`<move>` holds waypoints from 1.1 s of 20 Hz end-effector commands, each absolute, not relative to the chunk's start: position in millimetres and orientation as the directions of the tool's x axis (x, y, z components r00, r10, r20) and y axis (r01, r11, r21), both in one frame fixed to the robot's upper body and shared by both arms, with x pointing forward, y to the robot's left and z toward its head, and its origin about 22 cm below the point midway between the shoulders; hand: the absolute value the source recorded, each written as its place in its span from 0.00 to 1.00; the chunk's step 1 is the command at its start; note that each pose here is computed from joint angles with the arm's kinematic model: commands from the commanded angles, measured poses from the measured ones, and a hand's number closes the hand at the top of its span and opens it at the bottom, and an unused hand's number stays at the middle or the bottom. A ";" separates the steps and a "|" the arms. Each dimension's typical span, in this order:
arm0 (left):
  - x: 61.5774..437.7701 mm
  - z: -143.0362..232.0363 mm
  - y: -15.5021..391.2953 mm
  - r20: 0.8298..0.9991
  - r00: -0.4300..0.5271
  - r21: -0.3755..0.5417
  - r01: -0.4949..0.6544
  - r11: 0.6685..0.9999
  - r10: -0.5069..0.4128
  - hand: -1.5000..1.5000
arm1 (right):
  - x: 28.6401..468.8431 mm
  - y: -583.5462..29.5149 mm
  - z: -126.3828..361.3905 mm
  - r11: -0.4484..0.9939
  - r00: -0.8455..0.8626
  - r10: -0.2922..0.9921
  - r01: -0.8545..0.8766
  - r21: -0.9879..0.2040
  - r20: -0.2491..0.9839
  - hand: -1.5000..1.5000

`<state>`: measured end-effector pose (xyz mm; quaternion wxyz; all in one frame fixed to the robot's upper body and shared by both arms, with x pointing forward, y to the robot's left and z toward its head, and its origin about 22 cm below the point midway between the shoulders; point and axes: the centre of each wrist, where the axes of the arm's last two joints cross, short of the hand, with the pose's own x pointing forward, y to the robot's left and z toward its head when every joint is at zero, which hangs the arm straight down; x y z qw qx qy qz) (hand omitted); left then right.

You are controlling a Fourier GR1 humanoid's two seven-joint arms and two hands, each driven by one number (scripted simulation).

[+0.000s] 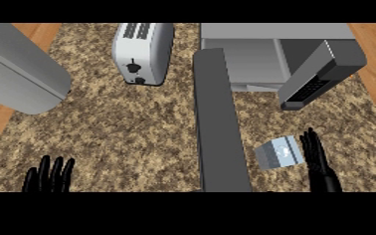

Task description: Pick up the milk, place it into the microwave and close the microwave

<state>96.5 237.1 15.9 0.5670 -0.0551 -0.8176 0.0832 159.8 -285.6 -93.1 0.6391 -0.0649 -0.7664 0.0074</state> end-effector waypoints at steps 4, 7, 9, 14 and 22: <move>59.9 17.4 225.4 0.918 -0.356 -0.192 -0.007 0.981 0.177 0.00 | 153.1 -290.7 -119.4 0.990 -0.185 0.122 0.092 -0.107 0.975 0.00; 91.1 17.6 232.3 0.917 -0.348 -0.211 0.000 0.978 0.197 0.00 | 165.8 -309.9 -132.3 0.991 -0.188 0.113 0.096 -0.096 0.976 0.00; 92.9 3.8 214.7 0.919 -0.352 -0.194 -0.011 0.981 0.177 0.00 | 166.0 -318.9 -131.1 0.991 -0.169 0.125 0.077 -0.113 0.978 0.00; 85.4 19.9 237.9 0.915 -0.353 -0.207 0.001 0.978 0.194 0.00 | 169.6 -307.6 -149.2 0.989 -0.212 0.148 0.060 -0.138 0.966 0.00; 69.3 7.5 239.6 0.917 -0.343 -0.216 0.000 0.976 0.203 0.00 | 183.9 -298.1 -144.6 0.994 -0.232 0.106 0.014 -0.105 0.967 0.00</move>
